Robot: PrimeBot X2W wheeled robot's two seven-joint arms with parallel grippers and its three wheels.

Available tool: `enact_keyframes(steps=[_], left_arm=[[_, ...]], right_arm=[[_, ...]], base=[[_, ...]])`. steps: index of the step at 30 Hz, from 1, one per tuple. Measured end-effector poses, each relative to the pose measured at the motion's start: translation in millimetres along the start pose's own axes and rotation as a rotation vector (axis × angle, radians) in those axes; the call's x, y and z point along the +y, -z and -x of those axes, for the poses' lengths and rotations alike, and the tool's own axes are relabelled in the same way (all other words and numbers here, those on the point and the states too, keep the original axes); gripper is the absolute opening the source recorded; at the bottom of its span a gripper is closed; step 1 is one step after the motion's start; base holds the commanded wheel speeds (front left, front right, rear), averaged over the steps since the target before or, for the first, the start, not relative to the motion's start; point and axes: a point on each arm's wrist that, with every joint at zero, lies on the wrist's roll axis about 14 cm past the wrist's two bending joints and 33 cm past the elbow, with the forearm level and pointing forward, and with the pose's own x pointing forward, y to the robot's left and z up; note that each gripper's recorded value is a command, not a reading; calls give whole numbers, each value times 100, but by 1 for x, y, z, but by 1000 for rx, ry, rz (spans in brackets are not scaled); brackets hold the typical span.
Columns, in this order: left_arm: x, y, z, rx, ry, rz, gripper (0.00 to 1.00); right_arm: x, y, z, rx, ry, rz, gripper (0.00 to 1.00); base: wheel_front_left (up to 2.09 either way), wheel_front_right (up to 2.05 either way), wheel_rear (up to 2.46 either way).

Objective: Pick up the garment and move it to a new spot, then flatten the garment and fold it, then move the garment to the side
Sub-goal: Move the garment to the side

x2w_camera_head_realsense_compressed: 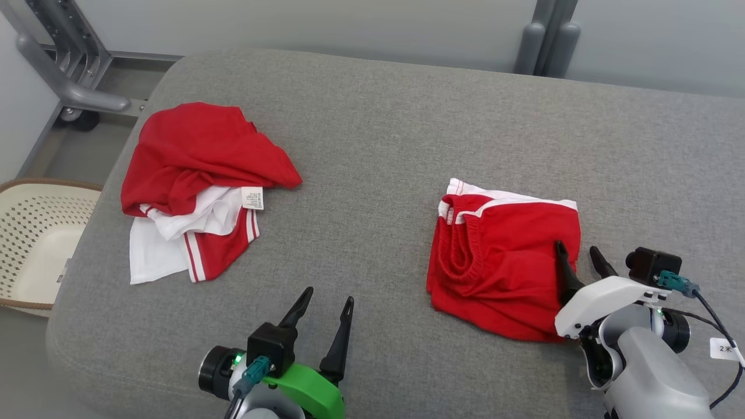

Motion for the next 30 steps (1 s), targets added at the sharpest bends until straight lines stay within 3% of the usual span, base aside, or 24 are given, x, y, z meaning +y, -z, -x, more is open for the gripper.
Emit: enact_keyframes(steps=[6,7,8,9,18,30], left_arm=[[9,-1,3,-3,-30,-4,100],[10,-1,4,-3,-35,-4,100],[12,-1,4,-3,-40,-4,100],[13,-1,5,-3,-45,-3,100],[9,-15,1,-48,-31,-15,100],[-39,-29,-21,-86,133,-32,100]], right_arm=[[13,16,-10,58,-20,-15,100],[14,20,-11,71,-22,-17,91],[16,22,-12,80,-25,-18,39],[18,22,-14,80,-32,-19,0],[7,-17,-13,-35,-15,-1,0],[-44,-28,28,-85,122,-9,0]], base=[[0,0,0],[0,0,0],[0,0,0],[0,0,0],[0,0,0],[0,0,0]])
